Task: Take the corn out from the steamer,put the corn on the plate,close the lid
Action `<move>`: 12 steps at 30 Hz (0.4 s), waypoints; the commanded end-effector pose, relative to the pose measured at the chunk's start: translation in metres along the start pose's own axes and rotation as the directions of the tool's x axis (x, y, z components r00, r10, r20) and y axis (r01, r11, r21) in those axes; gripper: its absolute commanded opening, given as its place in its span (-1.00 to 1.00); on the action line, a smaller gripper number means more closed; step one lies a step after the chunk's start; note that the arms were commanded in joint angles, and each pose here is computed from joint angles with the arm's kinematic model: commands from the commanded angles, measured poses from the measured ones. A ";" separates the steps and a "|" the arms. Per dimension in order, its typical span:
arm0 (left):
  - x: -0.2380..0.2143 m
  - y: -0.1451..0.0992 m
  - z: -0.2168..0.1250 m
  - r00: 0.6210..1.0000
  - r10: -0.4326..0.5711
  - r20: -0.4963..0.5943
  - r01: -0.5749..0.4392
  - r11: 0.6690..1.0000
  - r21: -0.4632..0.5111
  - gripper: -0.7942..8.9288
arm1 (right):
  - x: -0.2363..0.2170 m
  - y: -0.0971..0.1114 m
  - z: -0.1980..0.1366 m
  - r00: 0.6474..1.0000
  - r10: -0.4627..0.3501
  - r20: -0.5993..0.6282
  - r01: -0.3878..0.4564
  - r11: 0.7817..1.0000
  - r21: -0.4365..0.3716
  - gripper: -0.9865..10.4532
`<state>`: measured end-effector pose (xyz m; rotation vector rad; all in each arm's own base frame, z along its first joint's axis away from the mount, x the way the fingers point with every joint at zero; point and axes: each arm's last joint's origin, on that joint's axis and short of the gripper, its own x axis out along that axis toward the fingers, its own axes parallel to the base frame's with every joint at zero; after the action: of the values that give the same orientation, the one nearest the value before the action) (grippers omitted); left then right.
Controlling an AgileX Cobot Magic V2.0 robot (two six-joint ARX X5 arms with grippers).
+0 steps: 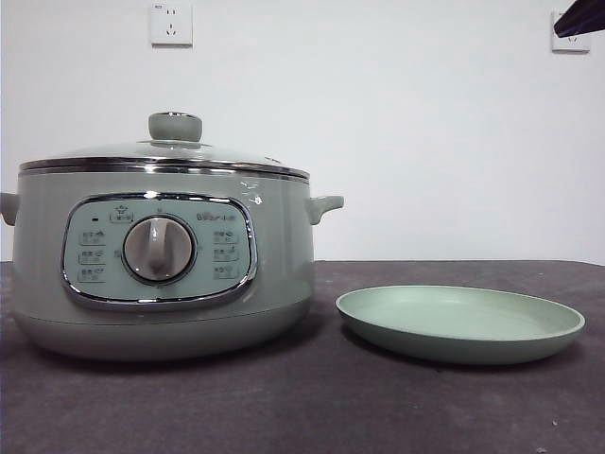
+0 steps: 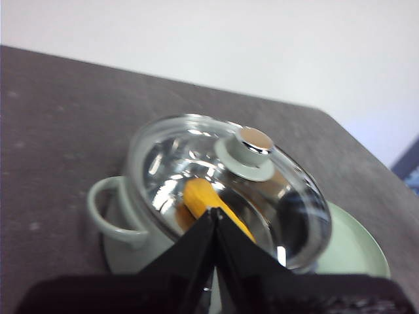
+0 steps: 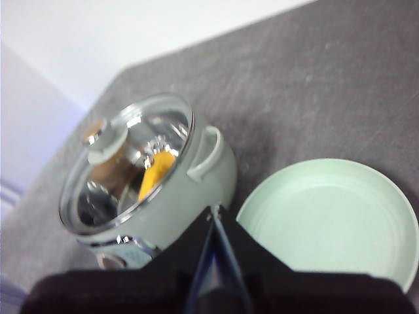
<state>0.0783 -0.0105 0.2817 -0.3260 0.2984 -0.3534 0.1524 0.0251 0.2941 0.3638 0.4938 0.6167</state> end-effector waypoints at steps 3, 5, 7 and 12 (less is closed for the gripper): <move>0.012 -0.002 0.018 0.993 -0.057 -0.106 0.063 0.997 0.051 -0.85 | 0.002 0.002 0.012 0.998 -0.014 -0.066 0.006 0.994 -0.110 -0.71; 0.017 -0.003 0.025 0.988 -0.078 -0.136 0.085 0.995 0.047 -0.84 | 0.002 0.002 0.015 0.997 -0.017 -0.077 0.008 0.994 -0.112 -0.46; 0.023 -0.003 0.031 0.982 -0.099 -0.159 0.105 0.994 0.035 -0.82 | 0.003 0.002 0.017 0.997 -0.019 -0.077 0.010 0.994 -0.111 -0.23; 0.036 -0.003 0.045 0.973 -0.114 -0.199 0.119 0.993 0.013 0.04 | 0.003 0.002 0.016 0.996 -0.024 -0.081 0.015 0.994 -0.108 -0.04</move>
<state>0.1229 -0.0144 0.3134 -0.3021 0.4738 -0.4910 0.1620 0.0255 0.3069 0.2478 0.5456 0.6359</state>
